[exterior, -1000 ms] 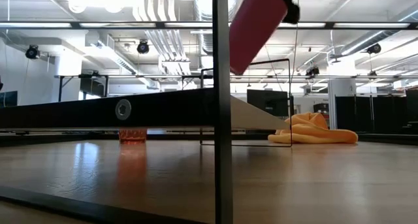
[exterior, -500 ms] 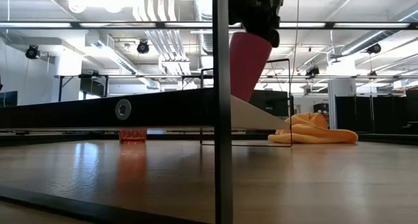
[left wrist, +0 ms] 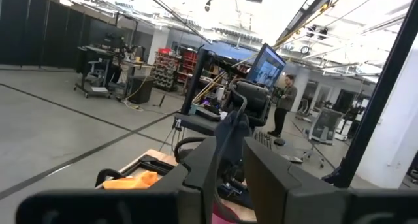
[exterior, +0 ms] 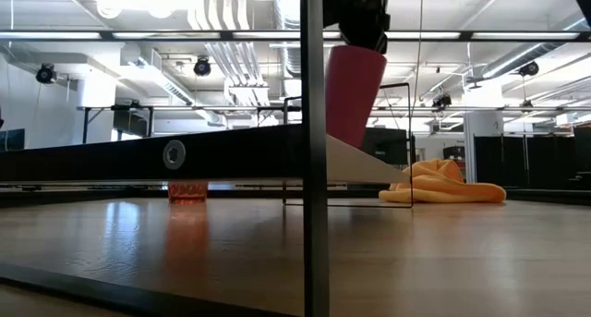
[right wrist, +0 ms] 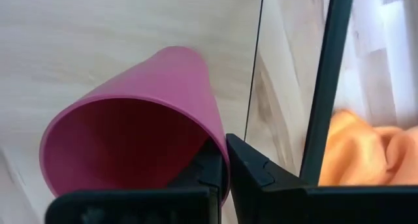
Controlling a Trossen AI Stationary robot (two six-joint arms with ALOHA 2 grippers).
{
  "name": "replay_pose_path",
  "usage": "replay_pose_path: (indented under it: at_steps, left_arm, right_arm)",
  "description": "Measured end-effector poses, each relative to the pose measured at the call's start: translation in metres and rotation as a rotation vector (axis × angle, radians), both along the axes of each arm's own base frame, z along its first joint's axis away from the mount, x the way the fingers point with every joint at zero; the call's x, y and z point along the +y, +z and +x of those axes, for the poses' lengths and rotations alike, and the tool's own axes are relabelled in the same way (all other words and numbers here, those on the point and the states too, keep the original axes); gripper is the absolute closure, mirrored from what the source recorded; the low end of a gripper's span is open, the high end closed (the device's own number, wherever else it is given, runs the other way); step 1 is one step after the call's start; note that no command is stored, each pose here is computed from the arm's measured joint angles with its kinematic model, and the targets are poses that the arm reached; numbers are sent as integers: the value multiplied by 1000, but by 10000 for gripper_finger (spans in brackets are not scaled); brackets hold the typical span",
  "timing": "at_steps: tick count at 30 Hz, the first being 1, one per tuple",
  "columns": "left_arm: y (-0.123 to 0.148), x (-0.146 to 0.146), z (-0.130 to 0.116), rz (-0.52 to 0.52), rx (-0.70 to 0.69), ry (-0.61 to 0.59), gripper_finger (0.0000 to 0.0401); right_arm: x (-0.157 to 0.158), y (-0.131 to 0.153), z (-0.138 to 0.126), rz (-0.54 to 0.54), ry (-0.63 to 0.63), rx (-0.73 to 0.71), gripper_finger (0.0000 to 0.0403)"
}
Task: Stack small to large cups/mugs on shelf
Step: Put the pink plastic cup on the shelf
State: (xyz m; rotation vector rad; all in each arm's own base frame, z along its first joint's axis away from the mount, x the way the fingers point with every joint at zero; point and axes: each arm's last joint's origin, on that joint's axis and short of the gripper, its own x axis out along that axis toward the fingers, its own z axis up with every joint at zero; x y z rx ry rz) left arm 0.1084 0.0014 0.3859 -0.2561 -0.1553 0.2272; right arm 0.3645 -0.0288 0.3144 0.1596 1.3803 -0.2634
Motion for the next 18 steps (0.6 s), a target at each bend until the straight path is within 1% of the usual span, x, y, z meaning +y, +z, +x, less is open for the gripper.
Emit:
replay_pose_path:
  at_steps: [4, 9, 11, 14, 18]
  left_arm:
    - [0, 0, 0, 0, 1, -1, 340]
    - [0, 0, 1, 0, 2, 0, 340]
    - [0, 0, 1, 0, 3, -1, 340]
    - [0, 0, 1, 1, 4, -1, 340]
    - [0, 0, 1, 1, 4, 0, 340]
  right_arm:
    - [0, -5, 0, 4, 0, 48, 394]
    - [0, -11, 2, 9, 2, 62, 394]
    - [0, -12, 2, 9, 22, 61, 392]
    - [0, -11, 4, 2, 57, 46, 382]
    - [0, -10, 5, -1, 60, 27, 357]
